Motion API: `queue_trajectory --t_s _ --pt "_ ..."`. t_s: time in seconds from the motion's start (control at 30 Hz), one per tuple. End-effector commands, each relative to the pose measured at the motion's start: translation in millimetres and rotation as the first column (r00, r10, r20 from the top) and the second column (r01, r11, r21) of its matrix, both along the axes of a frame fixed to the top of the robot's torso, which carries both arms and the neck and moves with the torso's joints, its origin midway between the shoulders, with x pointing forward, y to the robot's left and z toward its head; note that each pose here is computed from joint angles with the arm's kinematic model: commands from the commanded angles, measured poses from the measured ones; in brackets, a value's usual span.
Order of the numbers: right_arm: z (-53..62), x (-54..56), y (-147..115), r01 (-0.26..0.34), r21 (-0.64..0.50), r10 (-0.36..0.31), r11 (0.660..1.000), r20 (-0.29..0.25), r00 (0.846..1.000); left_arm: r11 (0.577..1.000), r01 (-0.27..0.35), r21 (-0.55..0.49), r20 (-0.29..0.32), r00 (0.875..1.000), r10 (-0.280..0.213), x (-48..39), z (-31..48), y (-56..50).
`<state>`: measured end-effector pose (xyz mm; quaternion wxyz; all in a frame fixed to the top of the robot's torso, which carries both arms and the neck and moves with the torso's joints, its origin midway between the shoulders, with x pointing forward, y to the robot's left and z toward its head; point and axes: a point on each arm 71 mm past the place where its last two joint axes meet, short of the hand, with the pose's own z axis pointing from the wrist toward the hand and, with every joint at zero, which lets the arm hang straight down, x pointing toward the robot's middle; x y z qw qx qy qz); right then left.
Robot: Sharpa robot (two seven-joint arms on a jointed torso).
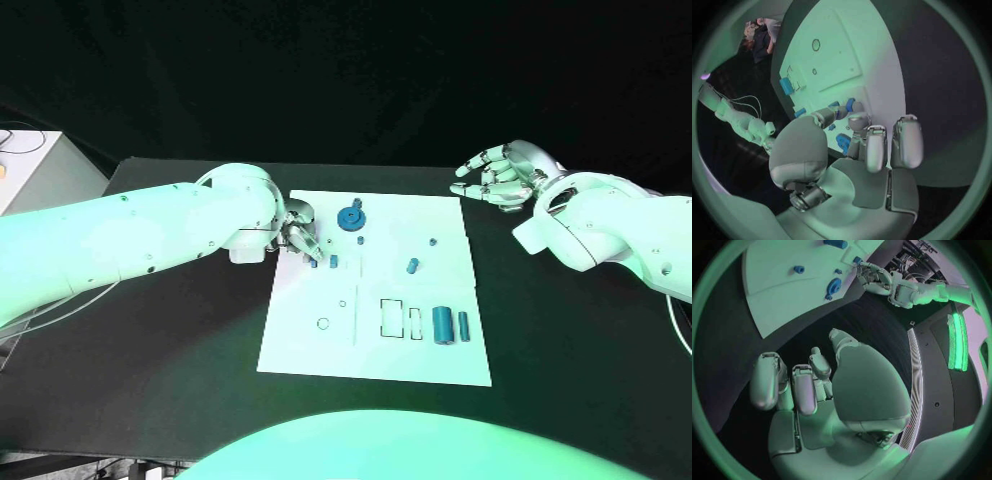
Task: Assemble the parts on the task board
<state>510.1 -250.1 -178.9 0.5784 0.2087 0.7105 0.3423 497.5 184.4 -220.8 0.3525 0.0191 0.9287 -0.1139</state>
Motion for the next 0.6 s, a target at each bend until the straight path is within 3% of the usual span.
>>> queue_trajectory --t_s 0.03,0.6 --pt "0.1 -0.7 1.1 -0.015 0.0 0.015 1.0 0.003 1.0 1.0 0.011 -0.008 -0.015 1.0 -0.012 -2.5 -3.7 -1.8" --pt "-1.3 -1.3 0.8 -0.017 0.0 0.017 1.0 0.0 1.0 1.0 -0.007 -0.019 0.007 1.0 0.007 -2.7 -1.8 3.5"
